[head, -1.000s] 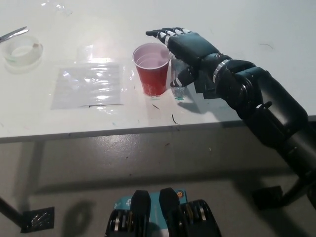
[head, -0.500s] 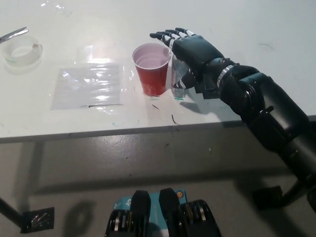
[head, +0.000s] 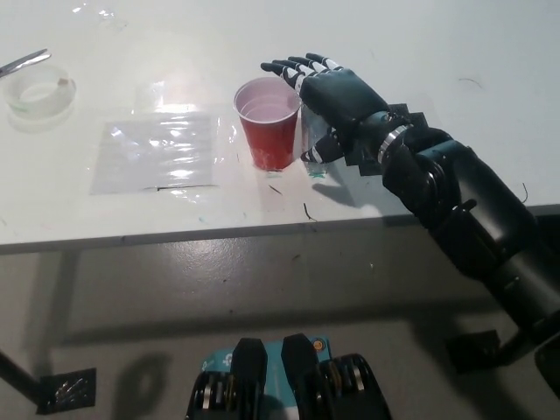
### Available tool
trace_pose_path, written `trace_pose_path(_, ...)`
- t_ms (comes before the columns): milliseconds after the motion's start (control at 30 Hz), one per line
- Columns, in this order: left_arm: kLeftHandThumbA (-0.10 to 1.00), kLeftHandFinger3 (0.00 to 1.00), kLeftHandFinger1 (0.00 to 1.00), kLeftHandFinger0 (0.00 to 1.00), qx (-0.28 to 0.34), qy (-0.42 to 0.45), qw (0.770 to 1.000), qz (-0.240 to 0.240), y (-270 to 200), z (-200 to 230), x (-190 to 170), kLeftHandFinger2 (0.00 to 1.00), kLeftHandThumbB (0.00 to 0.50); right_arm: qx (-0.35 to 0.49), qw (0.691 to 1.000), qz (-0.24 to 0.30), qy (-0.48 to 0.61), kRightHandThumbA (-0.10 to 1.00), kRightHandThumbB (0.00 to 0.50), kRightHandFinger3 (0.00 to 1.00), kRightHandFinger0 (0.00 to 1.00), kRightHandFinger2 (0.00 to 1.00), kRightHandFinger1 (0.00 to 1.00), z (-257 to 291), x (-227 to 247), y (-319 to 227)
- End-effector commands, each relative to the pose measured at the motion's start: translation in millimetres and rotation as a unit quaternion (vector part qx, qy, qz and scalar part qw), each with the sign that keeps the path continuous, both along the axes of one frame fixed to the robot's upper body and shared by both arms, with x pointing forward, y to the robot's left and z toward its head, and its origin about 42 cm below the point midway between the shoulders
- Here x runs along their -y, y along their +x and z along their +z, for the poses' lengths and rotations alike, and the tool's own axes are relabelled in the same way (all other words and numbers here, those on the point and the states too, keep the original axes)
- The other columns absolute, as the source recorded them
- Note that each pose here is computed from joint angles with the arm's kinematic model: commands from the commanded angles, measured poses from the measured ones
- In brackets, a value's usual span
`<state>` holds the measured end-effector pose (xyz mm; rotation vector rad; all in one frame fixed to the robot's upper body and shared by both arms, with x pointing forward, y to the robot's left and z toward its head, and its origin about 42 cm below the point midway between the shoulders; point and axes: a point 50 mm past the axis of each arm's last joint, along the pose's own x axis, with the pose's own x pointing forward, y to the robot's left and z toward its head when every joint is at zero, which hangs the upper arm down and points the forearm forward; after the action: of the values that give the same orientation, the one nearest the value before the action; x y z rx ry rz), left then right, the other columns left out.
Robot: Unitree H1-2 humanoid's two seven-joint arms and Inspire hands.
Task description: The robot uses its right hand to press the hand soap kept in the middle of the table to get liquid hand soap out
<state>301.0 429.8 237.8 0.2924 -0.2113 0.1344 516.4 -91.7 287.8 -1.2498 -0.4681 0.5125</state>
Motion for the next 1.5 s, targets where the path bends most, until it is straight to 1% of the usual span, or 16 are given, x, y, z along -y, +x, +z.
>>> trace_pose_path(0,0.75,0.65,0.40,0.32,0.027,0.022,0.999,-0.004,2.1,25.3,-7.8,0.49,0.000,-0.049,0.998,0.001,-0.025,1.00,0.367,1.00,1.00,1.00,1.00,-39.9,-3.4,-5.3)
trace_pose_path(67,0.75,0.65,0.39,0.31,0.028,0.020,0.999,-0.005,2.5,25.0,-6.2,0.48,0.000,-0.049,0.998,-0.003,-0.033,1.00,0.383,1.00,1.00,1.00,1.00,-49.1,1.1,-2.8)
trace_pose_path(167,0.76,0.64,0.40,0.32,0.024,0.019,1.000,0.002,1.5,25.7,-5.4,0.48,0.012,-0.049,0.998,-0.012,-0.045,1.00,0.379,1.00,1.00,1.00,1.00,-55.4,3.6,-0.4)
trace_pose_path(267,0.75,0.64,0.41,0.34,0.027,0.014,1.000,0.001,0.8,25.1,-6.3,0.48,0.000,-0.047,0.997,-0.021,-0.059,1.00,0.413,1.00,1.00,1.00,1.00,-65.9,7.4,2.7)
trace_pose_path(433,0.77,0.66,0.42,0.35,0.029,0.017,0.999,0.002,0.2,24.8,-6.9,0.50,0.000,-0.047,0.996,-0.028,-0.071,1.00,0.331,1.00,1.00,1.00,1.00,-74.3,8.1,0.3)
trace_pose_path(500,0.77,0.66,0.42,0.35,0.030,0.019,0.999,0.000,0.1,24.8,-7.1,0.50,0.000,-0.049,0.996,-0.029,-0.073,1.00,0.344,1.00,1.00,1.00,1.00,-76.7,8.1,-0.4)
trace_pose_path(533,0.78,0.65,0.42,0.35,0.031,0.019,0.999,0.001,-0.3,25.4,-6.5,0.50,0.000,-0.049,0.996,-0.028,-0.073,1.00,0.361,1.00,1.00,1.00,1.00,-78.8,8.3,-1.0)
trace_pose_path(567,0.78,0.64,0.42,0.35,0.031,0.020,0.999,0.003,-0.3,25.7,-6.0,0.49,0.000,-0.056,0.996,-0.032,-0.069,1.00,0.396,1.00,1.00,1.00,1.00,-84.6,8.7,-1.8)
trace_pose_path(633,0.78,0.64,0.42,0.34,0.032,0.016,0.999,0.001,-0.2,24.5,-6.7,0.49,0.017,-0.060,0.995,-0.032,-0.067,1.00,0.411,1.00,1.00,1.00,1.00,-88.7,10.0,-2.5)
trace_pose_path(733,0.79,0.64,0.42,0.35,0.031,0.015,0.999,0.005,0.4,25.0,-7.5,0.49,0.032,-0.060,0.996,-0.031,-0.065,1.00,0.385,1.00,1.00,1.00,1.00,-93.1,9.6,-4.0)
trace_pose_path(933,0.81,0.65,0.42,0.36,0.036,0.024,0.999,0.003,1.7,27.5,-7.7,0.49,0.027,-0.074,0.995,-0.033,-0.065,1.00,0.378,1.00,1.00,1.00,1.00,-93.0,7.8,-5.6)
trace_pose_path(1000,0.82,0.66,0.42,0.34,0.040,0.025,0.999,0.004,2.0,29.4,-7.9,0.49,0.027,-0.079,0.994,-0.033,-0.072,1.00,0.356,1.00,1.00,1.00,1.00,-91.0,6.5,-5.4)
trace_pose_path(1167,0.81,0.65,0.41,0.33,0.044,0.024,0.999,0.005,4.2,33.3,-8.7,0.49,0.030,-0.089,0.993,-0.033,-0.067,1.00,0.363,1.00,1.00,1.00,1.00,-90.5,4.8,-4.8)
trace_pose_path(1300,0.80,0.65,0.39,0.29,0.047,0.023,0.999,0.002,4.1,34.7,-8.6,0.49,0.013,-0.100,0.992,-0.032,-0.065,1.00,0.367,1.00,1.00,1.00,1.00,-95.0,3.1,-6.4)
trace_pose_path(1367,0.81,0.65,0.40,0.31,0.048,0.024,0.999,0.005,4.8,35.5,-9.0,0.48,0.033,-0.102,0.992,-0.032,-0.060,1.00,0.346,1.00,1.00,1.00,1.00,-96.8,3.2,-6.5)
trace_pose_path(1467,0.81,0.65,0.40,0.31,0.050,0.022,0.999,0.001,6.3,34.2,-10.7,0.49,0.029,-0.105,0.992,-0.033,-0.060,1.00,0.343,1.00,1.00,1.00,1.00,-98.1,4.0,-6.2)
